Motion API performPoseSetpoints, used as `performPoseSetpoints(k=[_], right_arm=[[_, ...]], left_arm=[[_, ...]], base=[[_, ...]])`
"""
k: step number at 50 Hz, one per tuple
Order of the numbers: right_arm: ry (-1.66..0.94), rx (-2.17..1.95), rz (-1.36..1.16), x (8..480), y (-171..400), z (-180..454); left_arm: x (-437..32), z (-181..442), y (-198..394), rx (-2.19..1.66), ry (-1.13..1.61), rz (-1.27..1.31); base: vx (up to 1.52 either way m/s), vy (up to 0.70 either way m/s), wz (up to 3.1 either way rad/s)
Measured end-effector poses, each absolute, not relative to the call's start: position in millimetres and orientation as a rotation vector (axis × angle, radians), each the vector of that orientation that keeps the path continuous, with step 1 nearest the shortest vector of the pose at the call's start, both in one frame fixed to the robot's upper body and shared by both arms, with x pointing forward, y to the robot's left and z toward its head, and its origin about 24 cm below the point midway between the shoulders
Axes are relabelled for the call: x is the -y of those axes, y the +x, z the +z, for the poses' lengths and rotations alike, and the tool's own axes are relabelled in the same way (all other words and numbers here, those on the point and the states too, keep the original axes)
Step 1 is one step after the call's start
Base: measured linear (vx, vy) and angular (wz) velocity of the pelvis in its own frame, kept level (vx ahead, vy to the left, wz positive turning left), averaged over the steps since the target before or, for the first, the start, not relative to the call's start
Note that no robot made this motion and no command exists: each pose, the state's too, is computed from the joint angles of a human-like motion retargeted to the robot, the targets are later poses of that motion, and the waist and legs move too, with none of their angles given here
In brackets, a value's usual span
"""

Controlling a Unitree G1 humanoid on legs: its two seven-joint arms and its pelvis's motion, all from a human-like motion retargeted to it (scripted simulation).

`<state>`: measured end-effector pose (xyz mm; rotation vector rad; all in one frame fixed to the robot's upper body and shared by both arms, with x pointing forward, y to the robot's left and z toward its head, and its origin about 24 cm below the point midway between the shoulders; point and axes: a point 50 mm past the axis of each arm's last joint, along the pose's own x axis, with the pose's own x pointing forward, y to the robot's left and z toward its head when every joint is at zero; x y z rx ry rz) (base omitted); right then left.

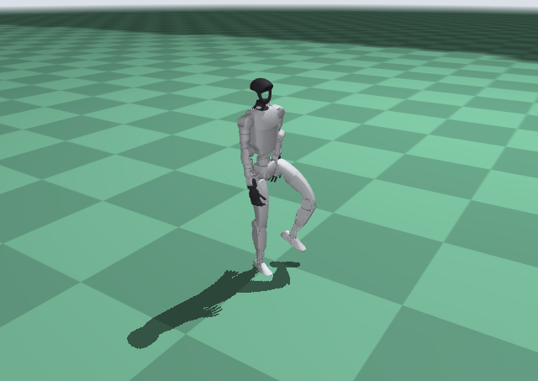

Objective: In place motions

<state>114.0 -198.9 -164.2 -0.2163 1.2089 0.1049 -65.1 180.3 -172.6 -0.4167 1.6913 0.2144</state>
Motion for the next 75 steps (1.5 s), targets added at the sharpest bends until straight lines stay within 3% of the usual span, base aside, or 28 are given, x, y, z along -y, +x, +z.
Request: performPoseSetpoints(k=[10, 17, 24, 33, 38, 43, 52, 62, 67, 75], right_arm=[[-0.144, -1.040, 0.154, 170.2, 153.0, -152.9], [-0.171, -1.116, 0.191, 172.7, 121.5, -162.9], [-0.147, -1.321, 0.113, 198.4, 54.4, -175.0], [-0.078, -1.641, -0.103, 232.6, -24.6, -170.7], [-0.054, -1.786, -0.189, 235.8, -74.8, -162.1], [-0.021, -1.796, -0.200, 231.7, -84.7, -161.6], [-0.088, -1.611, -0.085, 220.2, -17.6, -174.4], [-0.222, -1.132, 0.217, 179.2, 144.7, -156.7], [-0.204, -1.054, 0.179, 172.1, 155.5, -152.6], [-0.139, -1.049, 0.151, 171.1, 153.2, -153.1]], left_arm=[[-191.0, -165.2, -93.5, -1.766, -0.416, 0.260], [-192.1, -167.4, -88.2, -1.727, -0.409, 0.296], [-188.1, -176.0, -36.4, -1.647, -0.321, 0.252], [-204.5, -163.2, 110.5, -1.321, -0.126, 0.004], [-196.2, -157.6, 137.1, -1.206, -0.086, -0.014], [-196.6, -159.9, 129.5, -1.210, -0.105, -0.019], [-192.8, -178.7, 23.0, -1.447, -0.253, 0.112], [-187.8, -174.4, -49.4, -1.635, -0.454, 0.296], [-177.5, -168.1, -87.1, -1.746, -0.474, 0.338], [-174.4, -169.3, -85.2, -1.721, -0.514, 0.335]], base=[[0.07, -0.01, 0.05], [0.18, 0.03, -0.04], [0.18, 0.08, 0.05], [-0.16, 0.12, -0.06], [0.07, 0.01, 0.30], [0.13, -0.01, -0.32], [0.11, -0.07, -0.27], [-0.25, -0.10, -0.02], [0.04, -0.02, 0.04], [0.00, 0.00, 0.07]])
